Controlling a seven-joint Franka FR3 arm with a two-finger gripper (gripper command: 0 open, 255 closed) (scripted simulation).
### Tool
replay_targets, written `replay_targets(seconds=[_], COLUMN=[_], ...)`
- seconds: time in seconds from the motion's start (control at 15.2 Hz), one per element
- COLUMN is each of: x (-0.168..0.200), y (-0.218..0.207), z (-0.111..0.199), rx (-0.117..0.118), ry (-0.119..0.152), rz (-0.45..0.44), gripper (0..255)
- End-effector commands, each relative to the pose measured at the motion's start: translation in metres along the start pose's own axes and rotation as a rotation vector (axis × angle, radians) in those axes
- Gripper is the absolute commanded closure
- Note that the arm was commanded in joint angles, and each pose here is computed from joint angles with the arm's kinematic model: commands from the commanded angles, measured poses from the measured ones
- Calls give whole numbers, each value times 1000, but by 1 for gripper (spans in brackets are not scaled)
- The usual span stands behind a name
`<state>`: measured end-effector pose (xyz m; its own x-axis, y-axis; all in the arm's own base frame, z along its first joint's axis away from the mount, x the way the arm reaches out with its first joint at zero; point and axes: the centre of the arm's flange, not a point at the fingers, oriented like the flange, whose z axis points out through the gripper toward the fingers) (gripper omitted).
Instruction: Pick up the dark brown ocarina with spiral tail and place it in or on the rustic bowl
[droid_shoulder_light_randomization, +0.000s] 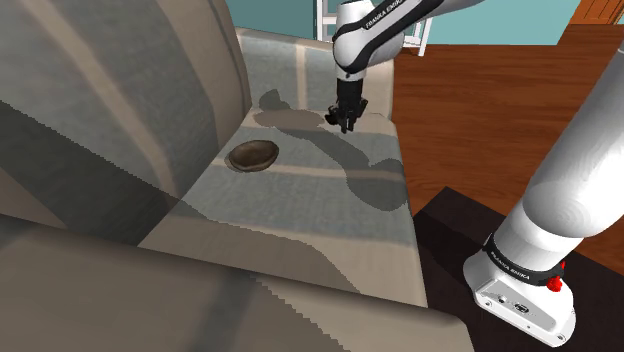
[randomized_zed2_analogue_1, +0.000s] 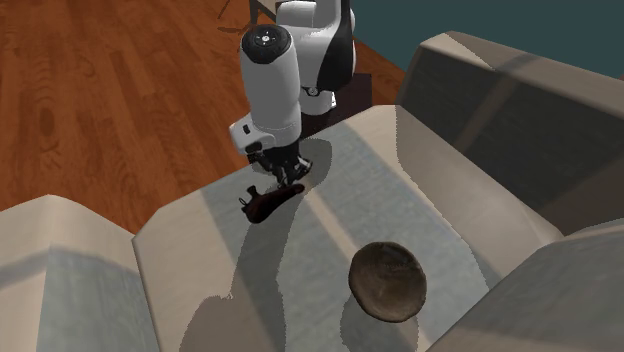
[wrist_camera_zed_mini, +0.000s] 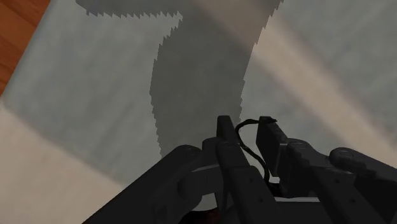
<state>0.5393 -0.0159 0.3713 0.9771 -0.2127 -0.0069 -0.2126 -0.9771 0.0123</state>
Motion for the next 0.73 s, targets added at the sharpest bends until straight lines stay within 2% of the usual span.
replay_targets(seconds=[0.0,0.13,0.66], x=[-1,-1,25], y=[0,0,-102], z=[-11,-17,-18], rx=[0,0,0], ry=[0,0,0], rz=[0,0,0], gripper=[255,255,255])
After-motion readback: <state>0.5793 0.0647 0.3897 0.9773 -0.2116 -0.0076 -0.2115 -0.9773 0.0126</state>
